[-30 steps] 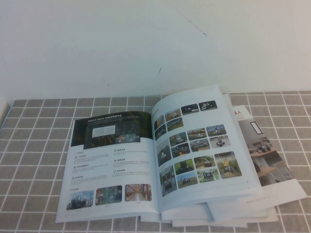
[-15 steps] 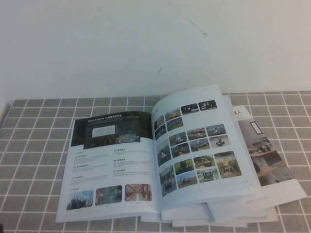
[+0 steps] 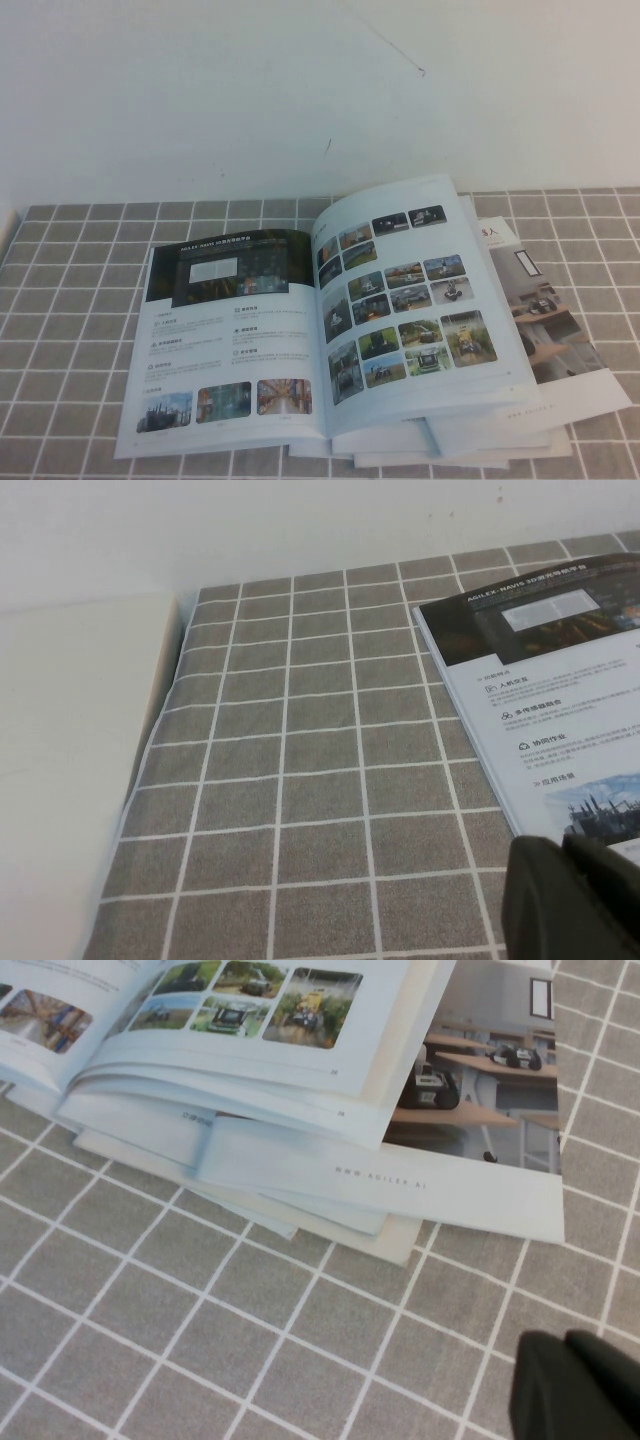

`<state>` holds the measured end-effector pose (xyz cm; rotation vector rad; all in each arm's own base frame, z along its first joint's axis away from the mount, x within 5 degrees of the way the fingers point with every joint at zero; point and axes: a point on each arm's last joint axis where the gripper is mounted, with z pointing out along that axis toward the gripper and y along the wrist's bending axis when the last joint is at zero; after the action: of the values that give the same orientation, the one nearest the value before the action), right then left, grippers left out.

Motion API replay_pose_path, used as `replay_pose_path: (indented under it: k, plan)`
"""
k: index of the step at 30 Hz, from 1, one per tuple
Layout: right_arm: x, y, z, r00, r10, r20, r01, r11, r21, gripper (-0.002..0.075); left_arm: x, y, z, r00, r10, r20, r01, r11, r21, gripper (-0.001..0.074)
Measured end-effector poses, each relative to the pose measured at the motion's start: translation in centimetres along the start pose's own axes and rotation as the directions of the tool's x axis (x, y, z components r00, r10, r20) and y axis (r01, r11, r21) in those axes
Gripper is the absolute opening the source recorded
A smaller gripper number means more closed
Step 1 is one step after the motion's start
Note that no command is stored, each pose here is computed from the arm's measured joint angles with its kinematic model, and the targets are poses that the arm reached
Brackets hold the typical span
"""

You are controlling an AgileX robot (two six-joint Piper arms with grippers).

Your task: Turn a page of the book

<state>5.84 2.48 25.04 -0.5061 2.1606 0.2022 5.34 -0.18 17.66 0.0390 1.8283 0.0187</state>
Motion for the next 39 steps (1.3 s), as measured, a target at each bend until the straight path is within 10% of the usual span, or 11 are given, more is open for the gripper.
replay_pose_path:
  k: [39]
  plan:
    - [0.0, 0.0, 0.0, 1.0, 0.0, 0.0, 0.0, 1.0, 0.0, -0.0003, 0.09, -0.2, -0.01, 0.998, -0.063, -0.012, 0.063, 0.997, 0.038, -0.0002]
